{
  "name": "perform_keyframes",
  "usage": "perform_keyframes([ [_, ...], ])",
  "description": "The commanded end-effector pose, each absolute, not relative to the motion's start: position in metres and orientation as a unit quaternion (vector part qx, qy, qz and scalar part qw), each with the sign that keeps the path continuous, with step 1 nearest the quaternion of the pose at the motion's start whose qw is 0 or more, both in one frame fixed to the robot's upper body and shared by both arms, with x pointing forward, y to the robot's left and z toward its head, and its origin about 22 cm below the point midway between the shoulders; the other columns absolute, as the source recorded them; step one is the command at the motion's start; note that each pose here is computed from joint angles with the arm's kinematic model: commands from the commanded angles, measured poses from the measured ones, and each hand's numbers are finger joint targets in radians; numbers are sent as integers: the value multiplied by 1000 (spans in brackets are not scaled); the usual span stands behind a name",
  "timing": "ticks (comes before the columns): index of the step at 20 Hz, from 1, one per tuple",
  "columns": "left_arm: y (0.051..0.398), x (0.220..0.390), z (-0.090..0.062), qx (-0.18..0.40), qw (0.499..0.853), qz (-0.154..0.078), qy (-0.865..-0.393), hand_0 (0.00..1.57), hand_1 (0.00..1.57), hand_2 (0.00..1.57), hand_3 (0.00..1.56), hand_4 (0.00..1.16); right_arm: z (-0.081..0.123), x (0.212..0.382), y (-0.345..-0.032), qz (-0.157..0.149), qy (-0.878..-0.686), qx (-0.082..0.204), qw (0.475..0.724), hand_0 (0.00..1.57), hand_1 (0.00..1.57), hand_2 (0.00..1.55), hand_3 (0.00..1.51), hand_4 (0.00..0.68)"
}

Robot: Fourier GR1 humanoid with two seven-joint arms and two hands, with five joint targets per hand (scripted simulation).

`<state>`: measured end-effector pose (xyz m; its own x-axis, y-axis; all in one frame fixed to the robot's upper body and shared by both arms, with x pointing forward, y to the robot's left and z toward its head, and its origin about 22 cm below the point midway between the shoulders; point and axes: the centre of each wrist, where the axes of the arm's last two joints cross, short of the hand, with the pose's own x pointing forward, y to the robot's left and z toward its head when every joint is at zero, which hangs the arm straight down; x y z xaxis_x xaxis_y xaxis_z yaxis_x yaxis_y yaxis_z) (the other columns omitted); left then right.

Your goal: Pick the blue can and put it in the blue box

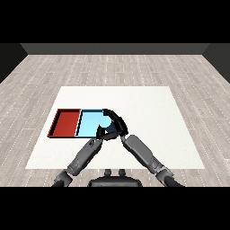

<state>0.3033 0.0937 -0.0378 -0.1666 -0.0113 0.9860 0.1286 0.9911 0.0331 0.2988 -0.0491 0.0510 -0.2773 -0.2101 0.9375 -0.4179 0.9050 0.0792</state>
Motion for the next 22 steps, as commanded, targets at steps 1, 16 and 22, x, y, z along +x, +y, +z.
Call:
perform_keyframes([
  [1, 95, 304, -43, -40, 644, -45, -763, 1571, 1571, 1549, 1480, 1137, 49, 302, -66, 91, -792, 213, 565, 0, 0, 0, 0, 0],
  [16, 103, 313, -38, 14, 636, -69, -768, 1571, 1571, 1571, 1502, 1126, 74, 280, -128, 41, -804, 203, 557, 0, 0, 0, 0, 0],
  [22, 132, 324, -37, 24, 643, -79, -762, 1571, 1571, 1571, 1492, 1130, 79, 256, -171, -13, -828, 174, 533, 0, 0, 0, 0, 0],
])
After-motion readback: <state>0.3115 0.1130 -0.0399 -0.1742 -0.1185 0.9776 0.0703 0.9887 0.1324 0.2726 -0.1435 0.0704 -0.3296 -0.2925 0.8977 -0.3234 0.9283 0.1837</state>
